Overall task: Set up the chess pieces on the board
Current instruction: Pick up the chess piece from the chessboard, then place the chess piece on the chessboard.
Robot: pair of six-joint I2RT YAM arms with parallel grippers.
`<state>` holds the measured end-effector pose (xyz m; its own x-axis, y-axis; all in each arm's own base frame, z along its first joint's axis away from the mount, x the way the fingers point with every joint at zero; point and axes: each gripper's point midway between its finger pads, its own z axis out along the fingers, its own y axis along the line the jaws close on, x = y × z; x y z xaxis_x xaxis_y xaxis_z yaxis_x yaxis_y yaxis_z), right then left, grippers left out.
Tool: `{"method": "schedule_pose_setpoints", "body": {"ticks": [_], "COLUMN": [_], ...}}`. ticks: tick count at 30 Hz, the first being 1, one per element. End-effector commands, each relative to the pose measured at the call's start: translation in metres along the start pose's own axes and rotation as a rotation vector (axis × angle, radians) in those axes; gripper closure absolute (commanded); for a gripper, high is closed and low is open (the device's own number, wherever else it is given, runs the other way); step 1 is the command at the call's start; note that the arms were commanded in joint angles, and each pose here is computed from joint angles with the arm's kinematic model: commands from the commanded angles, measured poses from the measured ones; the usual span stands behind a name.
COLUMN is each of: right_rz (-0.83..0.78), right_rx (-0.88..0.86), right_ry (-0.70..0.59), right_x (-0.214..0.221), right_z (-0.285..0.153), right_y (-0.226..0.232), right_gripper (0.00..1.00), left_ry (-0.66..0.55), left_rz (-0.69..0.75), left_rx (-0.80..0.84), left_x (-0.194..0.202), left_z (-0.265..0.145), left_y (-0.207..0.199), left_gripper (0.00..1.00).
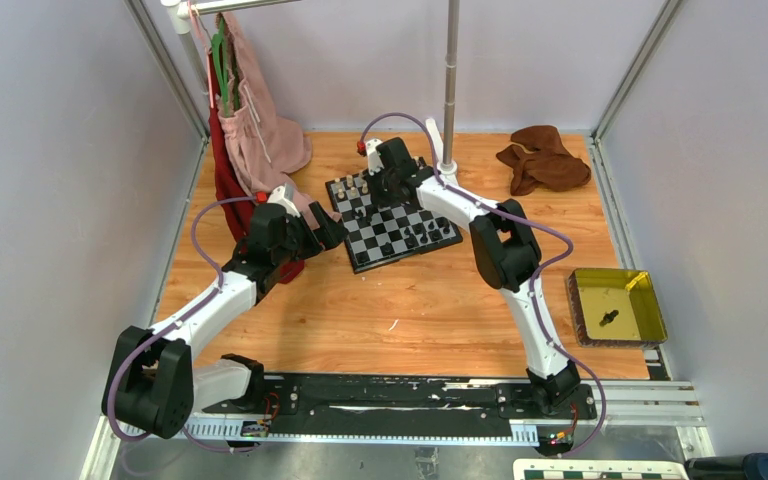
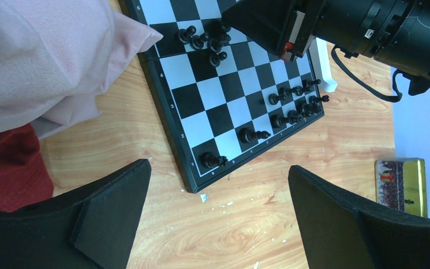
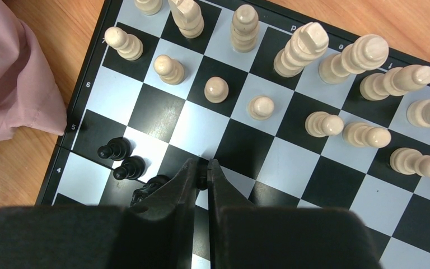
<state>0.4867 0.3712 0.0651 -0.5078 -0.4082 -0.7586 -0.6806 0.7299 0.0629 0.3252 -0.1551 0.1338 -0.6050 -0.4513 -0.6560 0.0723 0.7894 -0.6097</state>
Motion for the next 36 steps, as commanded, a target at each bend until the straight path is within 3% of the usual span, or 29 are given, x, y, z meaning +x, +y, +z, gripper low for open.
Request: {"method": "schedule_pose_setpoints", "body": {"ticks": [1,10,21,36], "right_rz": [-0.001,-0.024,-0.038,-0.044], "right_rx": [0.004,0.033,0.047,0.035], "right_ry": [0.024,-0.004,-0.016,0.036], "right_x": [0.005,-0.004,0.005,0.041], "right_z": [-0.002,-0.025,-0.067,-0.088], "right_y": [-0.001,-0.004,0.007,0.025], "right_gripper": [0.91,0.99,1.00,1.00], "left_ry": [-0.023,-0.038,-0.068,-0.085], "left_rz": [0.007,0.010,0.003,-0.022], "left_rx": [0.004,0.005,0.016,0.028], "left_x": [-0.011,-0.015,-0.022,-0.022], "left_z": [-0.001,-0.007,-0.020,-0.028], "left_y": [-0.003,-0.006,-0.013,-0.016], "left_gripper": [0.00,0.00,0.00,0.00]}}
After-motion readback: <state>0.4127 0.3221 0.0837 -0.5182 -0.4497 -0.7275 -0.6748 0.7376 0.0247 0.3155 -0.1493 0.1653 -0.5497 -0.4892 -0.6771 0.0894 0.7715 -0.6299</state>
